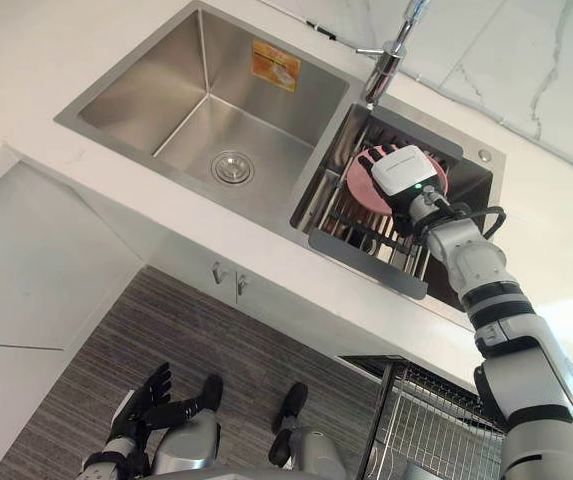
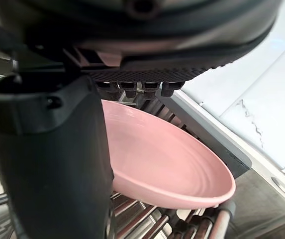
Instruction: Walk over to the sink, pick up the cup, carry it to the dishwasher, place the cup inside the dishwasher, then close the dishwasher door
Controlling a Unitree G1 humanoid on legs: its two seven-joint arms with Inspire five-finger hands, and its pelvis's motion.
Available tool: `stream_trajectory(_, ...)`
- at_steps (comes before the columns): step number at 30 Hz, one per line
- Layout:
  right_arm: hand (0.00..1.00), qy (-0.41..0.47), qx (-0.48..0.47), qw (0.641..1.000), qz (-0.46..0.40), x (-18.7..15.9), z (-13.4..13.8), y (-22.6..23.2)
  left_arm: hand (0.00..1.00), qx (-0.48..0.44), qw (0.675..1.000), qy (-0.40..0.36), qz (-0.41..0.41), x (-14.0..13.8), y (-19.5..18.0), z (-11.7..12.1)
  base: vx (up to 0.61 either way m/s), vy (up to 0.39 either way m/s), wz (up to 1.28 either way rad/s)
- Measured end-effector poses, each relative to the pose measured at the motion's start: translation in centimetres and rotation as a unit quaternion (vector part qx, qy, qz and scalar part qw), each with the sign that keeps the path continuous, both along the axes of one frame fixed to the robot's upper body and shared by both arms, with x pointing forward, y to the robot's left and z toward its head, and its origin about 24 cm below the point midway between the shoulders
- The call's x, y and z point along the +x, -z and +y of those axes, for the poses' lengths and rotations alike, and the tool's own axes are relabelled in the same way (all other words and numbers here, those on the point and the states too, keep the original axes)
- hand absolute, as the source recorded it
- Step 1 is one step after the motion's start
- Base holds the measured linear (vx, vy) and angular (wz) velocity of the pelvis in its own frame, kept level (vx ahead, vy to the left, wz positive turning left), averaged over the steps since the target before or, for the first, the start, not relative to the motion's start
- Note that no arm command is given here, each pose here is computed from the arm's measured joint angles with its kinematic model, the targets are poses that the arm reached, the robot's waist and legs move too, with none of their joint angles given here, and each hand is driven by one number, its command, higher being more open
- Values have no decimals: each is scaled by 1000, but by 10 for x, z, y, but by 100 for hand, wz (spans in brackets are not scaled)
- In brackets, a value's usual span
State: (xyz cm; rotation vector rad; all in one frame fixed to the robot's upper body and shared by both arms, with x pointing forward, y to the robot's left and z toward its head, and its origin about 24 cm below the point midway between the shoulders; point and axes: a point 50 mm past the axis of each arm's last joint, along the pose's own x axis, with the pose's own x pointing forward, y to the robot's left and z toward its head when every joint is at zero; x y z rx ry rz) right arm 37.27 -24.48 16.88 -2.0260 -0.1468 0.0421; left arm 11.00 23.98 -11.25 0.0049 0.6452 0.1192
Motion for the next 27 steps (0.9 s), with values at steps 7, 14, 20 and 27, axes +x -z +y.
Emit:
stream_trajectory(7,100,11,4,1000,-17,1,-2,-5,100,-3,1000,-1,-4,3,-1,-1,-10,0,0)
stream_trajectory(14,100,9,4,999,-37,1,0,-8,100,-7,1000,-6,-6,4,-1,-1,0,30,-6)
stream_trajectory(20,100,4,4,999,-50,0,5,-15,100,-11,1000,-11,-10,5,-2,0,2,10,-2)
stream_trajectory(27,100,20,10,998,-54,-1,6,-14,100,-14,1000,-9,-10,6,-1,-3,0,0,0)
